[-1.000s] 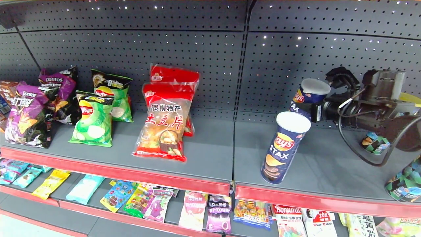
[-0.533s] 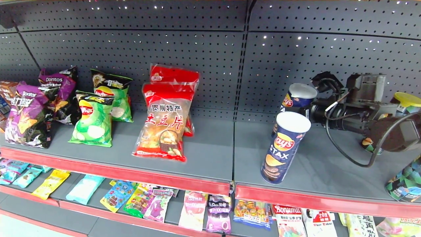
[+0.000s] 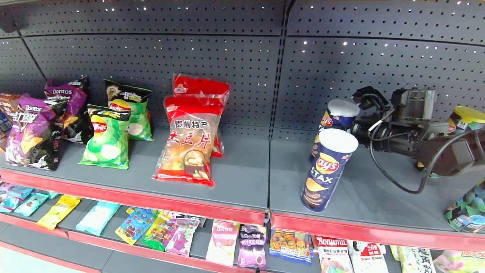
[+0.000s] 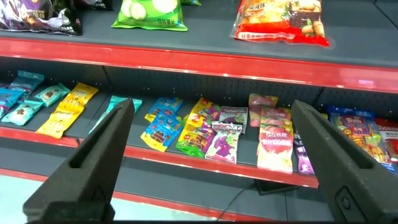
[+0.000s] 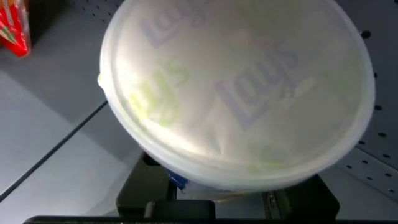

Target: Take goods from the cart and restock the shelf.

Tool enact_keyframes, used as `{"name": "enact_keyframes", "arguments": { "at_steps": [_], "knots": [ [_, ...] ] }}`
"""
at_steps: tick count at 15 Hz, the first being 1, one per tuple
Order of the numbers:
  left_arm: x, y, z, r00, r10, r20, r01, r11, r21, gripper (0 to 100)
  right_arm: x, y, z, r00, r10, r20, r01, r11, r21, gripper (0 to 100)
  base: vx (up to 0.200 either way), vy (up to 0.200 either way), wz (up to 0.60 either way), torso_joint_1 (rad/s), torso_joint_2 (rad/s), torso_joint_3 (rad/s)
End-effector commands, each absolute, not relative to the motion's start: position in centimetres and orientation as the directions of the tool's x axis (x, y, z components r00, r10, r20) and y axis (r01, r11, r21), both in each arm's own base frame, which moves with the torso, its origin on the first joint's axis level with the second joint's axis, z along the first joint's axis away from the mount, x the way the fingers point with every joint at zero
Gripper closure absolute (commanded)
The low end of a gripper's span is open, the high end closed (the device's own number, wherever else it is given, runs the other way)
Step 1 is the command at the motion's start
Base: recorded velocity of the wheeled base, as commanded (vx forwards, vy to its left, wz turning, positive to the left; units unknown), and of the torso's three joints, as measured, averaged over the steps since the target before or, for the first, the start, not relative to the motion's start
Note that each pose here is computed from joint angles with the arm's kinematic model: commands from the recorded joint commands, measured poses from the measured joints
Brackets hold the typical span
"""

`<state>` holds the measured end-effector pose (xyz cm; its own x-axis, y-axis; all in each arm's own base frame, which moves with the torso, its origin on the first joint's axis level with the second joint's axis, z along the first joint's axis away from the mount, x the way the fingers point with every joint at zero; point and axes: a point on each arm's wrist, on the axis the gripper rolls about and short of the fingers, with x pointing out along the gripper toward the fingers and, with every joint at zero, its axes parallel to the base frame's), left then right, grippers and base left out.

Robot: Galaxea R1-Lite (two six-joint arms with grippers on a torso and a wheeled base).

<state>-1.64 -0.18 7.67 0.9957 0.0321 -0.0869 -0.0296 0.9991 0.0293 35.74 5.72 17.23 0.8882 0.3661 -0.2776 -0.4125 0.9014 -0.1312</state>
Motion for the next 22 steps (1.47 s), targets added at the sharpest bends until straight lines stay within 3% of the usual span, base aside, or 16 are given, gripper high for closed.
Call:
{"name": "enact_keyframes", "arguments": {
  "at_steps": [1,9,16,22],
  "knots": [
    [-1.6,-0.2,7.7,0.996,0.032,-0.089,-0.029,0.999,0.029,0,35.7,5.9,17.0,0.884,0.372,-0.284,-0.42,0.898,-0.129,0,0.0,0.0,0.0,0.0,0.0,0.0],
    [-1.6,-0.2,7.7,0.996,0.032,-0.089,-0.029,0.999,0.029,0,35.0,5.8,17.5,0.891,0.366,-0.27,-0.411,0.902,-0.134,0,0.0,0.0,0.0,0.0,0.0,0.0],
    [-1.6,-0.2,7.7,0.996,0.032,-0.089,-0.029,0.999,0.029,0,30.1,4.7,19.2,0.908,0.337,-0.251,-0.379,0.915,-0.142,0,0.0,0.0,0.0,0.0,0.0,0.0],
    [-1.6,-0.2,7.7,0.996,0.032,-0.089,-0.029,0.999,0.029,0,25.3,3.9,18.3,0.907,0.305,-0.29,-0.354,0.925,-0.136,0,0.0,0.0,0.0,0.0,0.0,0.0]
  ]
}}
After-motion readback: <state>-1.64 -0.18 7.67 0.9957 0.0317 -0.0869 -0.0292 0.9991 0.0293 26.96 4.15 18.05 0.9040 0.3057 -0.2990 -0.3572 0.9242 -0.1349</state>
